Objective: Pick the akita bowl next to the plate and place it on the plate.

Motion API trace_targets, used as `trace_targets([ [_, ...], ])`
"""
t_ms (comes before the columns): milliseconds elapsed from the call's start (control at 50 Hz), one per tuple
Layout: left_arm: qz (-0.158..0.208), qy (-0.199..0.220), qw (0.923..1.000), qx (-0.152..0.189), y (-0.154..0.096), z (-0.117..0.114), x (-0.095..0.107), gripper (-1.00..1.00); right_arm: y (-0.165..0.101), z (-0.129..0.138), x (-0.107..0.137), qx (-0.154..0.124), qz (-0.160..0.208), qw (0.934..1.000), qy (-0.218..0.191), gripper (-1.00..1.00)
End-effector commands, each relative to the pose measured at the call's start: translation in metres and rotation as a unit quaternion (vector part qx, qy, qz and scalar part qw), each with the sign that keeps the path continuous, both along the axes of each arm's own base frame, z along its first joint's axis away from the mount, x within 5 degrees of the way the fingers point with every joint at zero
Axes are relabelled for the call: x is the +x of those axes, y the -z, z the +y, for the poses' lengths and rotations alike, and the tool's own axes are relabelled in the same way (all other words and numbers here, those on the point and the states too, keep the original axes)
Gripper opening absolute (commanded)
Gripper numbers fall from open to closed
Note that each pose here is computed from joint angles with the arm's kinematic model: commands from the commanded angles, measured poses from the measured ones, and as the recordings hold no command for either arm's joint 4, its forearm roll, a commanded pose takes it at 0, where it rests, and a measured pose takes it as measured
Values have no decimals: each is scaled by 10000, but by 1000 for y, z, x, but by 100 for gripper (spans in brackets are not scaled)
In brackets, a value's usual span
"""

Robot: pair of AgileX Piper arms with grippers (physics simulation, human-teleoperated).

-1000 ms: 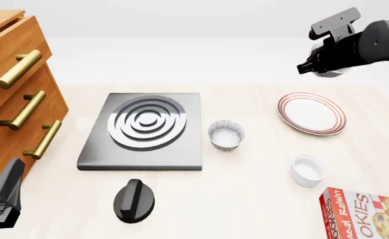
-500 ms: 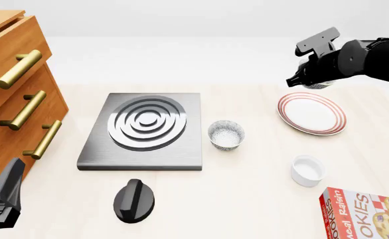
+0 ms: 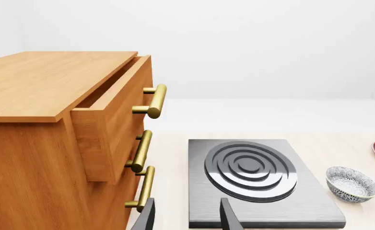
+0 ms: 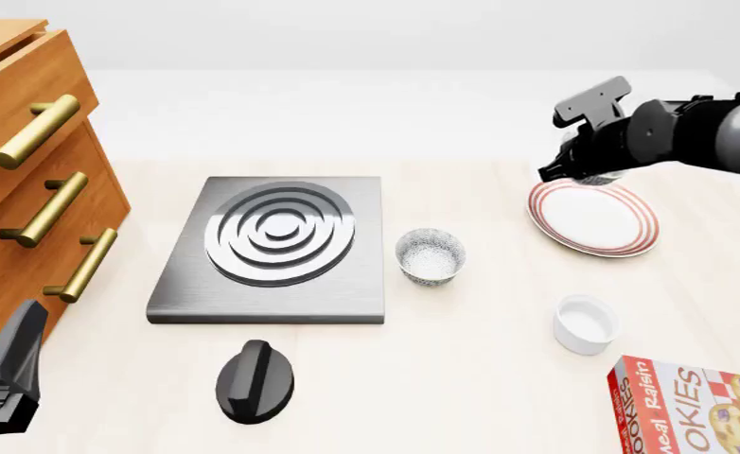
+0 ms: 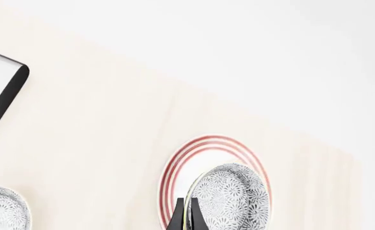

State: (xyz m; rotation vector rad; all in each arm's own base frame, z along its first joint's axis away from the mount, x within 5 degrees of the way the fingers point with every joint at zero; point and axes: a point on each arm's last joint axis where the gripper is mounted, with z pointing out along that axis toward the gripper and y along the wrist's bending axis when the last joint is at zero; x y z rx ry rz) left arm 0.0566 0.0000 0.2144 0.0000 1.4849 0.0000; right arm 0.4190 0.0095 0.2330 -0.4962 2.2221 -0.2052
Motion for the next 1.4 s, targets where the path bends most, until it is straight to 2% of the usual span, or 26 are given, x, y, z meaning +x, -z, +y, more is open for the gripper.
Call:
trace_targets([
  [20, 0, 0, 10000, 0, 0, 0, 0, 100, 13, -7, 2, -22, 17, 10000, 76, -100],
  [500, 0, 0, 10000, 0, 0, 0, 0, 100, 36, -20, 5, 11, 116, 9996, 262, -100],
  [560, 0, 0, 10000, 0, 0, 0, 0, 100, 30, -21, 6, 10, 132, 9995, 274, -100],
  [660, 0, 0, 10000, 0, 0, 0, 0, 100, 42, -25, 7, 1, 160, 9994, 309, -100],
  [1400, 0, 0, 10000, 0, 0, 0, 0, 100, 68, -32, 14, 55, 297, 9986, 436, -100],
])
